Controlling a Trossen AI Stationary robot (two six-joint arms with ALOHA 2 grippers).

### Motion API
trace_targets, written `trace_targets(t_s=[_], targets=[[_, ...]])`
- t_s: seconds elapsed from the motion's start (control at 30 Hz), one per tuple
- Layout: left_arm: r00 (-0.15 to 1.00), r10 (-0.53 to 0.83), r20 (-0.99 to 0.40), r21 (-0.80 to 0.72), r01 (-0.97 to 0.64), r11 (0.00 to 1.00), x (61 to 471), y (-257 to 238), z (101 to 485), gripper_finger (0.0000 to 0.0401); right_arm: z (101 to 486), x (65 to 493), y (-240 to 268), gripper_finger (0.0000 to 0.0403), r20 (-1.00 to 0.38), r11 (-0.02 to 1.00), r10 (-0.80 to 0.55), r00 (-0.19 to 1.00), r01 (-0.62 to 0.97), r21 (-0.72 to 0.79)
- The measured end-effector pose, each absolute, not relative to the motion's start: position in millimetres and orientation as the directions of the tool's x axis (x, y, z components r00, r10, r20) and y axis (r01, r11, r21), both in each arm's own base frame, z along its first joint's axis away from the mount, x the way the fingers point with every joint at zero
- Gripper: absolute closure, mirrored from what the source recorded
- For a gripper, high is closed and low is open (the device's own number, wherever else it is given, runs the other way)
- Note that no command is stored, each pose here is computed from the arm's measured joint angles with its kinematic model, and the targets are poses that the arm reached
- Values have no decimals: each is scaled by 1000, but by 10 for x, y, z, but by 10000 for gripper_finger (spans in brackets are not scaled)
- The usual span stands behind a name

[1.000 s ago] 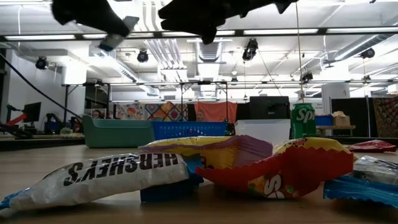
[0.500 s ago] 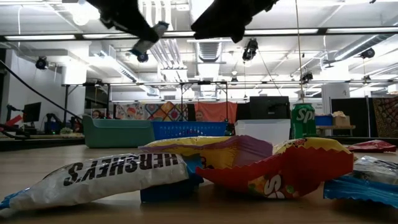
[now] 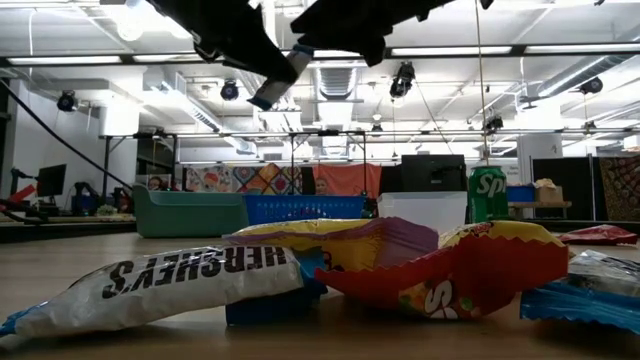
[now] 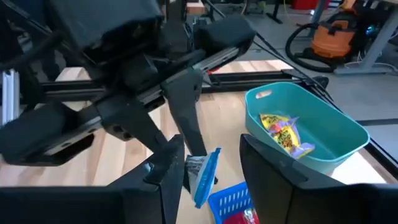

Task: Sort candy
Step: Put the hersheys bar into the transparent bin

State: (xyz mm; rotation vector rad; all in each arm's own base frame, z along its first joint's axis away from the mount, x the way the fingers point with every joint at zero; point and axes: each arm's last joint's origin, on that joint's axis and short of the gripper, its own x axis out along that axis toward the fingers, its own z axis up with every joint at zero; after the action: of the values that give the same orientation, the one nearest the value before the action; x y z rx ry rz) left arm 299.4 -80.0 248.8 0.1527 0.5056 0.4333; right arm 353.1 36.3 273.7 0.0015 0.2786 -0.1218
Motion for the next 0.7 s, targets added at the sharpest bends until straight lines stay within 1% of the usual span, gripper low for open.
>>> trace_targets(t_s=[0.2, 0.4, 0.57, 0.63, 0.7], targets=[[794, 491, -359, 223, -437, 871, 3038, -795, 2542, 394, 2722, 3529, 362, 255, -284, 992, -120, 951, 122, -10], [800, 490, -347, 213, -442, 871, 3045, -796, 2559, 388, 2718, 3528, 360, 261, -286, 992, -121, 951, 126, -2], [809, 485, -332, 197, -444, 874, 3056, -800, 2579, 387, 2719, 3528, 355, 287, -285, 991, -121, 951, 131, 15], [814, 476, -332, 190, -437, 879, 3059, -803, 2583, 386, 2717, 3528, 357, 307, -287, 992, -118, 951, 128, 15], [817, 472, -332, 188, -433, 881, 3061, -805, 2584, 382, 2718, 3529, 355, 336, -286, 992, -117, 951, 127, 16]])
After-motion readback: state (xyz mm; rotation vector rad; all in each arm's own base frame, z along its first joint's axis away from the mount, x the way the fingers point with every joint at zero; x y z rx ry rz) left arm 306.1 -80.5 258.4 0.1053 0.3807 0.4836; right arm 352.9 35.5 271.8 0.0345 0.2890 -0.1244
